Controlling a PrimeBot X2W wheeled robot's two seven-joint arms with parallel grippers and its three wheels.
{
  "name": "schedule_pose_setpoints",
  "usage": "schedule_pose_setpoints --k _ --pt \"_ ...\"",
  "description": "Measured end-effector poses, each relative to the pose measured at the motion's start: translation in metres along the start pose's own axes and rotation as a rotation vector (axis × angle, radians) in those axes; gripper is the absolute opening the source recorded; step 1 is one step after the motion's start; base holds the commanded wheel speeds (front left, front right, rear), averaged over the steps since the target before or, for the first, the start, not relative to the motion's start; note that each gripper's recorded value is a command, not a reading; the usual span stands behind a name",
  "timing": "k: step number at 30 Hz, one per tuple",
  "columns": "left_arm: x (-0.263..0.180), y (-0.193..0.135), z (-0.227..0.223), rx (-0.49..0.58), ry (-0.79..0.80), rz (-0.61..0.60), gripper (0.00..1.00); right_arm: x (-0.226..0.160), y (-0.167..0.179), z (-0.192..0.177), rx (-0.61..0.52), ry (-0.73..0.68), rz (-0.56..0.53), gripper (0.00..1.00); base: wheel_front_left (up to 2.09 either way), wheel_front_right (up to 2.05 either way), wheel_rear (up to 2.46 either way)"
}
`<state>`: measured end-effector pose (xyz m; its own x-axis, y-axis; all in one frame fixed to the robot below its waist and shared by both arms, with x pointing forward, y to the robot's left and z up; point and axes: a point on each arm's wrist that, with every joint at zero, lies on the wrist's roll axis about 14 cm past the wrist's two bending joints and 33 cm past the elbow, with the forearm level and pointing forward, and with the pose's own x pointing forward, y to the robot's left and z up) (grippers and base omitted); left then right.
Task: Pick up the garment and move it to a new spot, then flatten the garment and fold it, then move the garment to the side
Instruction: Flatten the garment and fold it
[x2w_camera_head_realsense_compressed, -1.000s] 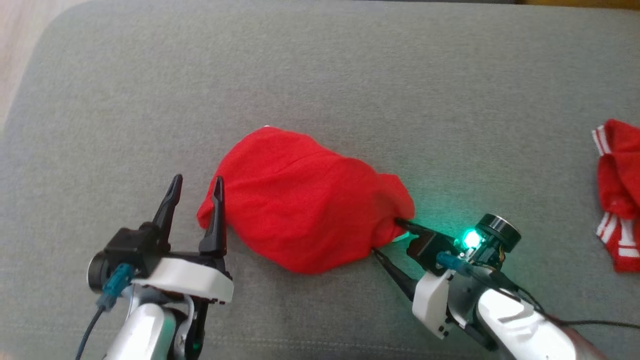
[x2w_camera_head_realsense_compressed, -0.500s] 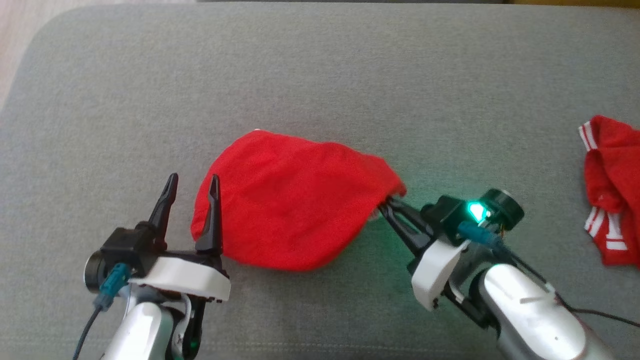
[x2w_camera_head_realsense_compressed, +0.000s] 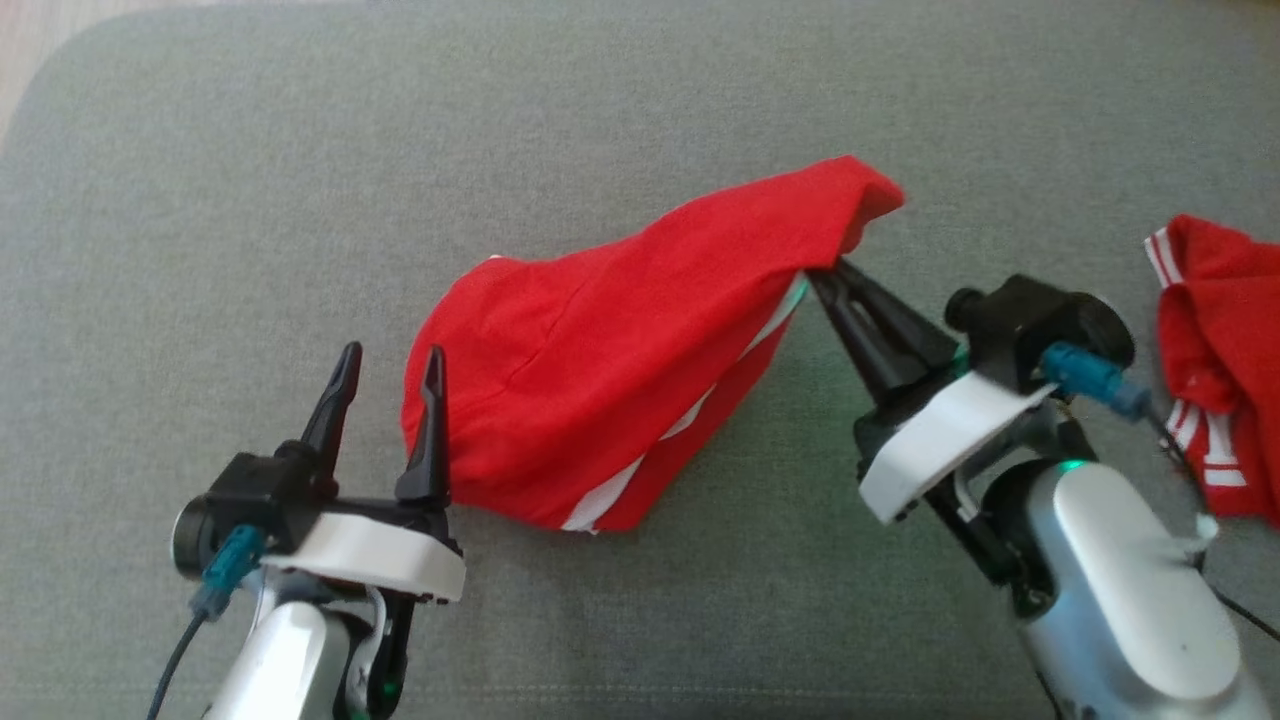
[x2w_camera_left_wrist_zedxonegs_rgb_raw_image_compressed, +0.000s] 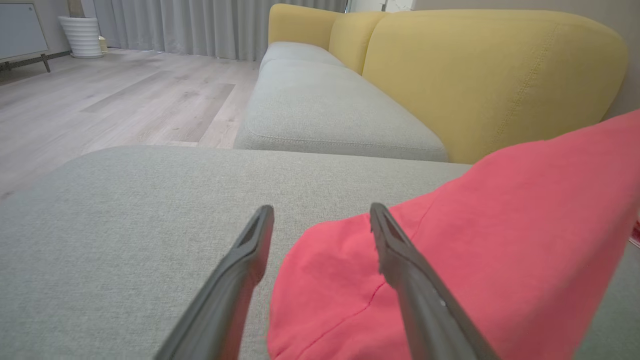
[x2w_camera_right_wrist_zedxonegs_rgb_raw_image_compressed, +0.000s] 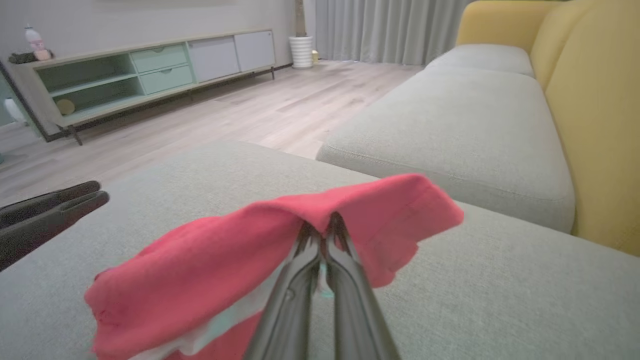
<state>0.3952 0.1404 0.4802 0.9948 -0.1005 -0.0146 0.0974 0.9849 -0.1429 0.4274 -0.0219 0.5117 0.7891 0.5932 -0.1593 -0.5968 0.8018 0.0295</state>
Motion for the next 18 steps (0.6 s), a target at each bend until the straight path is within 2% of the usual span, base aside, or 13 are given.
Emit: schedule_pose_setpoints --k 6,14,18 --pt "0.009 -0.002 -0.001 -0.004 -0.003 -0.011 1.0 0.016 -0.016 -0.024 0.068 0.076 -0.042 0.0 0.0 0.0 0.0" --pt "0.023 -0.001 -0.008 -0.017 0.009 -0.009 1.0 0.058 -0.035 -0.067 0.139 0.198 -0.066 0.0 0.0 0.0 0.0" --pt "0.027 0.002 -0.012 -0.02 0.017 -0.003 1.0 0.074 -0.034 -0.091 0.173 0.249 -0.058 0.0 0.0 0.0 0.0"
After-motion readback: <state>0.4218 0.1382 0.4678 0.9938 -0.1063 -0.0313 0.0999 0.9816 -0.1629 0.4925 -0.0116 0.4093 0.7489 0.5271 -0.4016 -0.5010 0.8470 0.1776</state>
